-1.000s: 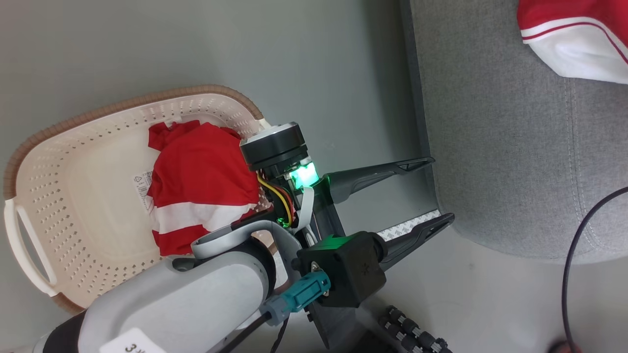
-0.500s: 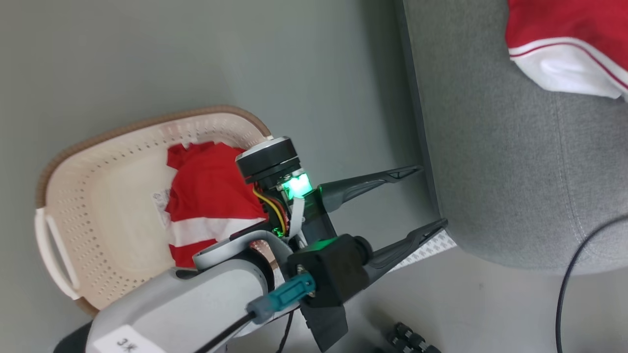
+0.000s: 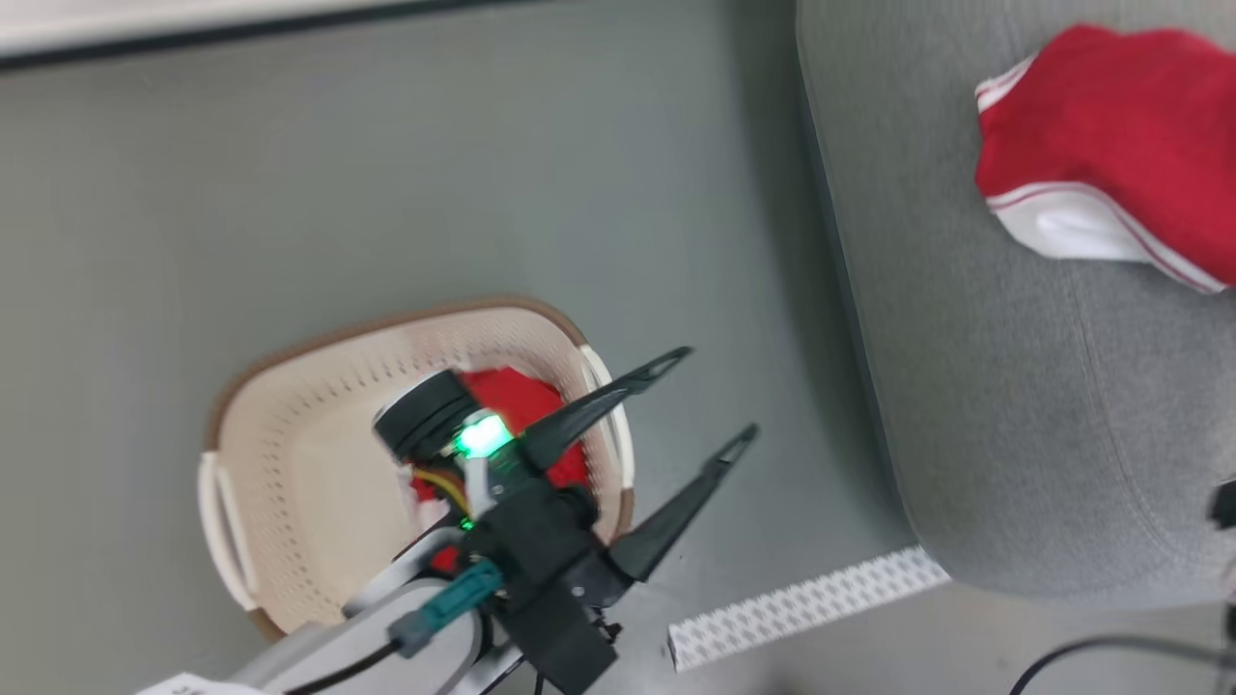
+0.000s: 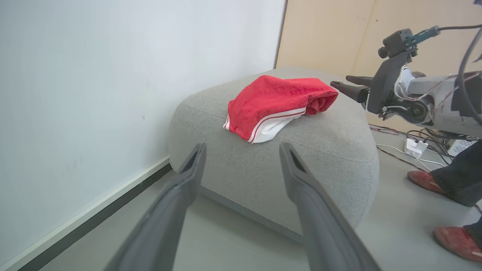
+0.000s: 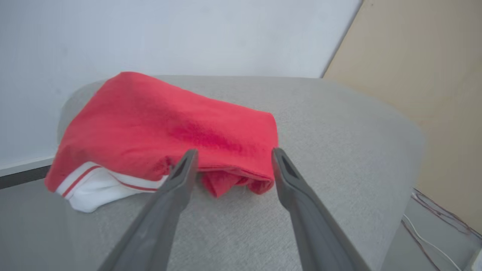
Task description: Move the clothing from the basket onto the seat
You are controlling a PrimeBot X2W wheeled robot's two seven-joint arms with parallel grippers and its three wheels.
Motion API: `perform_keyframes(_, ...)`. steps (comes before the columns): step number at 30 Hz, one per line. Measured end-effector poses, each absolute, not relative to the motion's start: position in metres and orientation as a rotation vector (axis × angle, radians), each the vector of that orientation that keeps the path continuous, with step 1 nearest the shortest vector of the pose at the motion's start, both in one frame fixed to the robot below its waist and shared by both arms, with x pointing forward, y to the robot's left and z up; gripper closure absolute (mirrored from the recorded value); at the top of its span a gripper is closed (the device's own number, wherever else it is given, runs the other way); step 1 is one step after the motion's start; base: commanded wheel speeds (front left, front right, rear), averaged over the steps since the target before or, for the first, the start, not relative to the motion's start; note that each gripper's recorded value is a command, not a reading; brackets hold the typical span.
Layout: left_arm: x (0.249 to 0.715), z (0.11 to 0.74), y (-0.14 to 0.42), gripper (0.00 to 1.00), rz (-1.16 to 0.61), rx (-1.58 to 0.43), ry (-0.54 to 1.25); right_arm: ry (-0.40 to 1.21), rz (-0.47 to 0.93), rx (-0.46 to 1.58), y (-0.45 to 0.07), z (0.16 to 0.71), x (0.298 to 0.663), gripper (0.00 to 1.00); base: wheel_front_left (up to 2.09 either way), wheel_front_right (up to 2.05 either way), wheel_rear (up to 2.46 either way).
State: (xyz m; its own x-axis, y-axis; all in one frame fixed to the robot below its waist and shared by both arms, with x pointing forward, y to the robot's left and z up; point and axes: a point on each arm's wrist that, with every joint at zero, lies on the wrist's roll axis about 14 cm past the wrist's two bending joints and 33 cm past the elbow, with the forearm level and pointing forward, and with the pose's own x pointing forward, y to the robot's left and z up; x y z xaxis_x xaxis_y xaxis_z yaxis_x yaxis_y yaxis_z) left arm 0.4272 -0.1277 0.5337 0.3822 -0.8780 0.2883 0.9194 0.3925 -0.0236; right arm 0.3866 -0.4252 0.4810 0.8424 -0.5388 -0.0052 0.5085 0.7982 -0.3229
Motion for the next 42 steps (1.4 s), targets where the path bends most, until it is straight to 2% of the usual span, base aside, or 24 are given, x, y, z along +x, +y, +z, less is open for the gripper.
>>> perform_keyframes(1,0.427,0.534,-0.128,0.00,-1.155,-0.191,-0.245,0.099,-0.563,-0.318,-0.425,0.481,0.387,0.00,0.00,0.00,0.00)
perform_keyframes(8,0.429,0.544,-0.096,0.00,-0.991,-0.189,-0.235,0.019,-0.323,-0.222,-0.348,0.489,0.405,0.00,0.00,0.00,0.00)
perform_keyframes(19,0.434,0.559,-0.011,0.00,-0.612,-0.157,-0.221,-0.141,0.041,-0.093,-0.231,0.527,0.425,0.00,0.00,0.00,0.00)
perform_keyframes(33,0.379,0.573,0.121,0.00,-0.117,-0.073,-0.252,-0.207,0.385,0.141,-0.107,0.555,0.368,0.00,0.00,0.00,0.00)
perform_keyframes(38,0.353,0.572,0.152,0.00,-0.007,-0.077,-0.255,-0.248,0.422,0.136,-0.092,0.567,0.349,0.00,0.00,0.00,0.00)
perform_keyframes(42,0.333,0.570,0.161,0.00,0.009,-0.059,-0.260,-0.235,0.433,0.103,-0.086,0.560,0.333,0.00,0.00,0.00,0.00)
